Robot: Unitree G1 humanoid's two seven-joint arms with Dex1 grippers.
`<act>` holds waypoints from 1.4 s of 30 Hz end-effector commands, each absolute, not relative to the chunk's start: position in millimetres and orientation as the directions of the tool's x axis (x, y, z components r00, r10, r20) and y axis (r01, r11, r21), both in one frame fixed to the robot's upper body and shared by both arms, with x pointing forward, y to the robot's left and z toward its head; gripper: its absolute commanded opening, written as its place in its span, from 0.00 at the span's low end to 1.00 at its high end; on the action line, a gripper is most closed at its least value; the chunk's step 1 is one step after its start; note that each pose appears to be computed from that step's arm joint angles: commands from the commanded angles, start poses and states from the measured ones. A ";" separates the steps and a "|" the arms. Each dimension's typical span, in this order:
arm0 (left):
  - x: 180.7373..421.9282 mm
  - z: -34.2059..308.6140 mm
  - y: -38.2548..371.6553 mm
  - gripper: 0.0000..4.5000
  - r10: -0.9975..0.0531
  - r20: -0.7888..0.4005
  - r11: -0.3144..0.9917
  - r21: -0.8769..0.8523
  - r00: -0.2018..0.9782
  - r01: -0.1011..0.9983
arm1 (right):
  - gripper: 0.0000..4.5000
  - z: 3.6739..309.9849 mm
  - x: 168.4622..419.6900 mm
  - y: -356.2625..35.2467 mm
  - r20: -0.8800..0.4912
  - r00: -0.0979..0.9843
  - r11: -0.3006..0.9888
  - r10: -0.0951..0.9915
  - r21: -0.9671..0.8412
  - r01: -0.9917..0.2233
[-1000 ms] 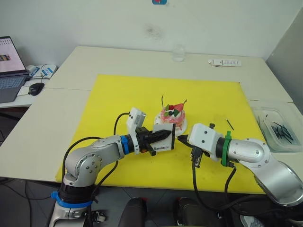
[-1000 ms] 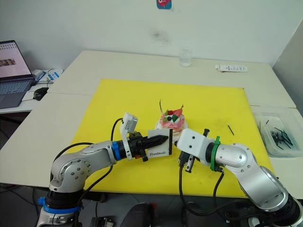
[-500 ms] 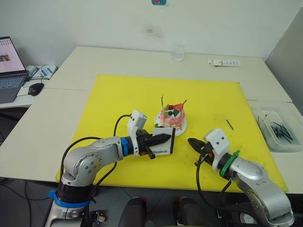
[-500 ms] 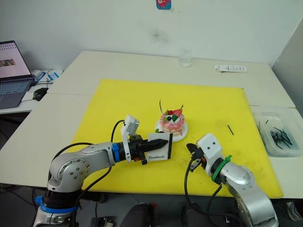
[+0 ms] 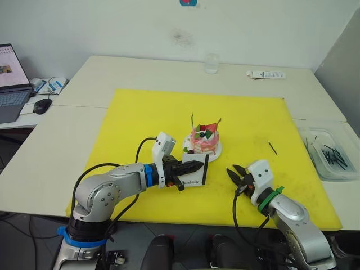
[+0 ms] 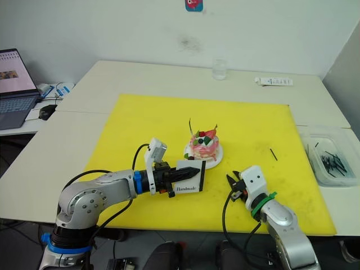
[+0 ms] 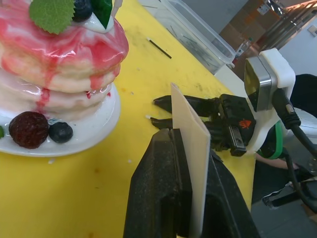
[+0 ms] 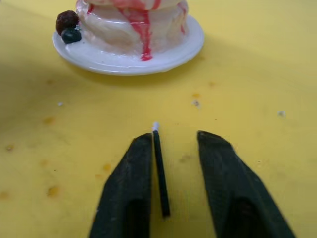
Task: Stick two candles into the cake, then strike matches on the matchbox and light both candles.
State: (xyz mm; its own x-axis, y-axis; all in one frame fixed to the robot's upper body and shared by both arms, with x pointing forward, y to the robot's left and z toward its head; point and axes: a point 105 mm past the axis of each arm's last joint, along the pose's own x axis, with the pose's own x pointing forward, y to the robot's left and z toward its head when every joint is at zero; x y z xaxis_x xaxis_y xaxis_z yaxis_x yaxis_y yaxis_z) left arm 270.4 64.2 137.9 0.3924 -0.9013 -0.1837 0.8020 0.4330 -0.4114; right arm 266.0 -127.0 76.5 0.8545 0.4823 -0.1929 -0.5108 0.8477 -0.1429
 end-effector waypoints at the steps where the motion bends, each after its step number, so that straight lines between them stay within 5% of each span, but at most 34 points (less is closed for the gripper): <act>1: 264.8 150.3 59.5 0.00 -0.918 -0.151 0.396 -0.382 0.366 0.835 | 0.44 71.4 260.7 -129.5 -0.200 0.850 0.842 0.487 -0.152 -0.518; 18: 263.9 148.6 58.8 0.00 -0.921 -0.150 0.389 -0.381 0.359 0.839 | 0.44 64.2 266.5 -121.8 -0.234 0.843 0.841 0.484 -0.141 -0.522; 25: 263.8 146.6 59.3 0.00 -0.920 -0.155 0.392 -0.383 0.360 0.837 | 0.03 63.1 266.6 -119.7 -0.258 0.841 0.845 0.475 -0.133 -0.518; 33: 266.8 139.5 62.8 0.00 -0.912 -0.163 0.407 -0.476 0.377 0.780 | 0.01 87.5 261.5 -115.1 -0.206 0.821 0.808 0.532 -0.167 -0.565; 36: 269.0 135.0 64.9 0.00 -0.910 -0.178 0.409 -0.536 0.374 0.738 | 0.01 113.0 257.3 -106.8 -0.171 0.780 0.745 0.602 -0.232 -0.625; 42: 280.3 136.5 63.3 0.00 -0.907 -0.188 0.411 -0.591 0.377 0.695 | 0.01 151.3 238.1 -80.7 -0.266 0.568 0.404 0.779 -0.479 -0.779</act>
State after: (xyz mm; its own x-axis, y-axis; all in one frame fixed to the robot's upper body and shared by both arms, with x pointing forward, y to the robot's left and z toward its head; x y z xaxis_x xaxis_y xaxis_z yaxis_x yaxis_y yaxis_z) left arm 279.8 65.2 125.8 0.3813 -0.8978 -0.2203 0.6776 0.4336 -0.5940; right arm 248.9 -91.3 144.6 0.6299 0.7337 -0.2549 -0.7481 0.4849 -0.4529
